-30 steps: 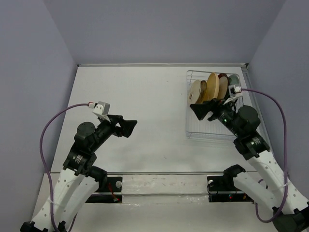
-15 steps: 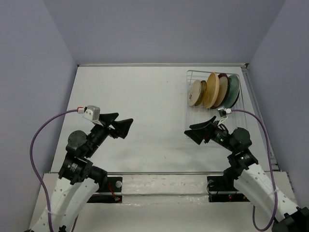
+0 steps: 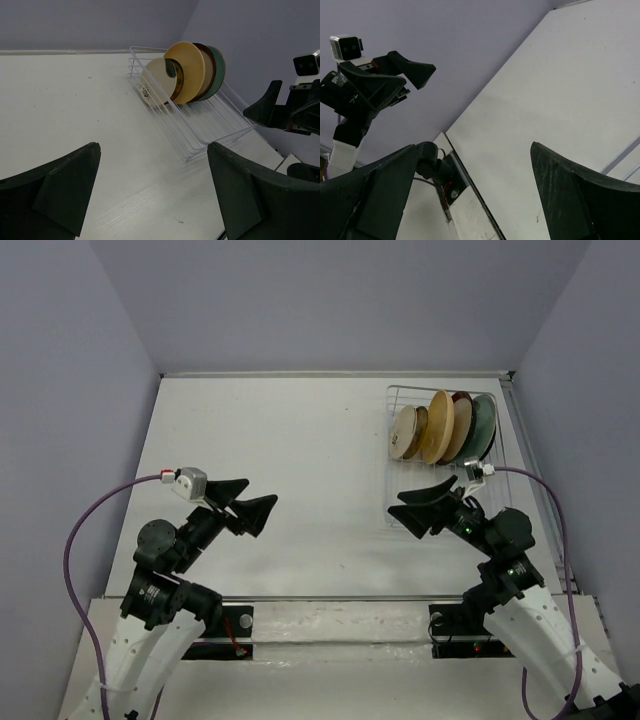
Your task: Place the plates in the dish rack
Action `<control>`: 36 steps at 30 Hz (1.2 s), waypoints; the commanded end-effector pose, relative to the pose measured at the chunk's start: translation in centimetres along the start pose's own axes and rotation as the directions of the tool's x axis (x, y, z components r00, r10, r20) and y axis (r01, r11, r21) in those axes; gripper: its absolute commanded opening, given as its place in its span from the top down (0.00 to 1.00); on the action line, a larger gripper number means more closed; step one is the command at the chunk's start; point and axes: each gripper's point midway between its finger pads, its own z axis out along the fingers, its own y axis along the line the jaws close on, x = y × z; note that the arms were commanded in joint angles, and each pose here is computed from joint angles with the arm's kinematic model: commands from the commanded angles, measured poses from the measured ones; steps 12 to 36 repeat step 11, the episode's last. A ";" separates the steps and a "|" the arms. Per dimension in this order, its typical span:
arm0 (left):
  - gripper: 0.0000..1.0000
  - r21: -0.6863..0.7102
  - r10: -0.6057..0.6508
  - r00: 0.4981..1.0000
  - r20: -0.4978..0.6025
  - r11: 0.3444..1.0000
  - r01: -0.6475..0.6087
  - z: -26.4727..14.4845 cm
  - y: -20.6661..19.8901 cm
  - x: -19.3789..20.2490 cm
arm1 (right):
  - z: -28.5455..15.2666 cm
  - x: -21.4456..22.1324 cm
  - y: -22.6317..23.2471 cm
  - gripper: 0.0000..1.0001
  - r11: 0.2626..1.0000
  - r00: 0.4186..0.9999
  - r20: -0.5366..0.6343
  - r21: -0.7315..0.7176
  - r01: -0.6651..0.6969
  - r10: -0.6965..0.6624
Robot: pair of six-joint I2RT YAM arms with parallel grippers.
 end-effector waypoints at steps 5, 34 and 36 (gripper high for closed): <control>0.01 0.066 0.028 0.999 0.045 0.997 -0.031 0.0 -1.2 -1.1 | 0.5 -1.6 0.7 0.00 1.000 1.000 0.025 0.005 0.005 -0.006; 0.01 0.072 0.030 0.999 0.029 0.997 -0.032 0.2 -1.1 -0.8 | 1.5 -1.8 0.3 0.00 1.000 1.000 0.005 0.003 0.006 -0.006; 0.01 0.072 0.030 0.999 0.029 0.997 -0.032 0.2 -1.1 -0.8 | 1.5 -1.8 0.3 0.00 1.000 1.000 0.005 0.003 0.006 -0.006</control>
